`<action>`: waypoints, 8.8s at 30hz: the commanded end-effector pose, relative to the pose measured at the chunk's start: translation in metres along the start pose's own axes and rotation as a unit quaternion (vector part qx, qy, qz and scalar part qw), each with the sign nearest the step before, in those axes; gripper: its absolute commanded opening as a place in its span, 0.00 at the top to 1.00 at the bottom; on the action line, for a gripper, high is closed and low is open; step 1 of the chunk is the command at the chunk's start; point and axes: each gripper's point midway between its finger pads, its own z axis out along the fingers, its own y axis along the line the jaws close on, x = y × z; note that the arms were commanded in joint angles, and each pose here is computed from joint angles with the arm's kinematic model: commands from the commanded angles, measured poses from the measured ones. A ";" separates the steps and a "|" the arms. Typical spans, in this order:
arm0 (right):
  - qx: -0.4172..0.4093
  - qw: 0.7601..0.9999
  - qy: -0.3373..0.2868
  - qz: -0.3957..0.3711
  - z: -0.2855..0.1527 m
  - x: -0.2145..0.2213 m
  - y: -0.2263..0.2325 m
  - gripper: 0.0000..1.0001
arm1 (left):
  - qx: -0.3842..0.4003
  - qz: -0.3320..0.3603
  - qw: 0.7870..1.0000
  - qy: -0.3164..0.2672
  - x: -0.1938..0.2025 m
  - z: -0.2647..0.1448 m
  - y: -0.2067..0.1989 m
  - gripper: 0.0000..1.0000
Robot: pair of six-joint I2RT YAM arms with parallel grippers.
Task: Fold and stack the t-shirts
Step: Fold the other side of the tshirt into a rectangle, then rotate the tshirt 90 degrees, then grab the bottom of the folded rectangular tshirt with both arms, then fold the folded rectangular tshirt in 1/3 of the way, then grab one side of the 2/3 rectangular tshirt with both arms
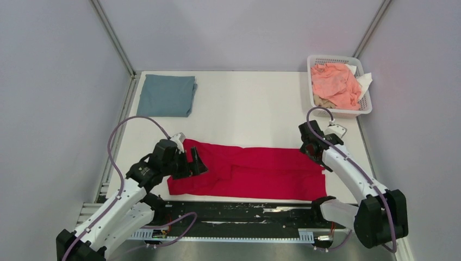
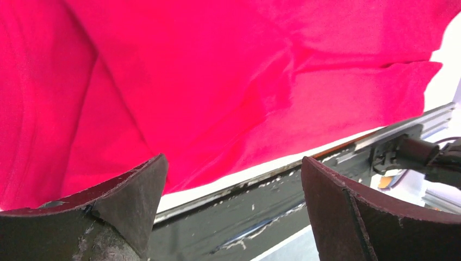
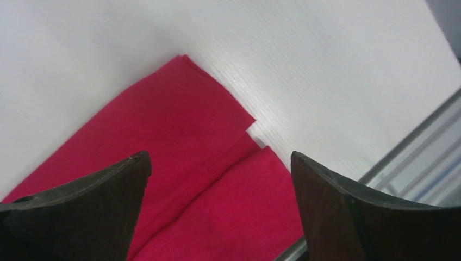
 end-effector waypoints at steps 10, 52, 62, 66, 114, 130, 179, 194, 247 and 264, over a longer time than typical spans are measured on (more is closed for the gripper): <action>-0.516 0.848 0.072 -0.096 -0.084 0.040 0.163 0.00 | 0.053 -0.040 0.997 0.029 -0.052 0.098 -0.048 0.00; -0.552 0.758 0.268 -0.223 -0.144 0.176 0.208 0.00 | 0.229 -0.049 0.970 -0.067 -0.383 0.313 -0.114 0.00; -0.562 0.789 0.210 -0.131 -0.180 0.167 0.246 0.00 | 0.230 -0.056 0.965 -0.108 -0.404 0.304 -0.122 0.00; -0.552 0.815 0.141 -0.102 -0.183 0.131 0.234 0.00 | 0.249 -0.035 0.961 -0.112 -0.412 0.276 -0.143 0.00; -0.465 0.825 0.250 -0.202 -0.109 0.207 0.080 0.59 | 0.064 0.005 0.981 0.182 0.116 0.049 -0.044 0.33; -0.508 0.795 0.267 -0.195 -0.117 0.219 0.078 0.91 | 0.007 0.012 0.983 0.182 0.117 0.067 -0.040 0.59; -0.558 0.824 0.068 -0.070 -0.158 0.021 0.242 1.00 | 0.117 0.027 0.992 -0.042 -0.112 0.088 -0.100 1.00; -0.533 0.840 0.065 -0.074 -0.112 -0.025 0.302 1.00 | 0.095 -0.005 0.995 -0.034 -0.189 0.135 -0.075 1.00; -0.543 0.821 0.141 -0.108 -0.092 0.054 0.226 0.00 | 0.063 -0.057 0.996 0.025 -0.080 0.121 -0.028 0.14; -0.507 0.836 0.181 -0.107 -0.067 0.084 0.223 0.27 | 0.032 -0.066 0.996 0.058 -0.066 0.150 -0.014 0.67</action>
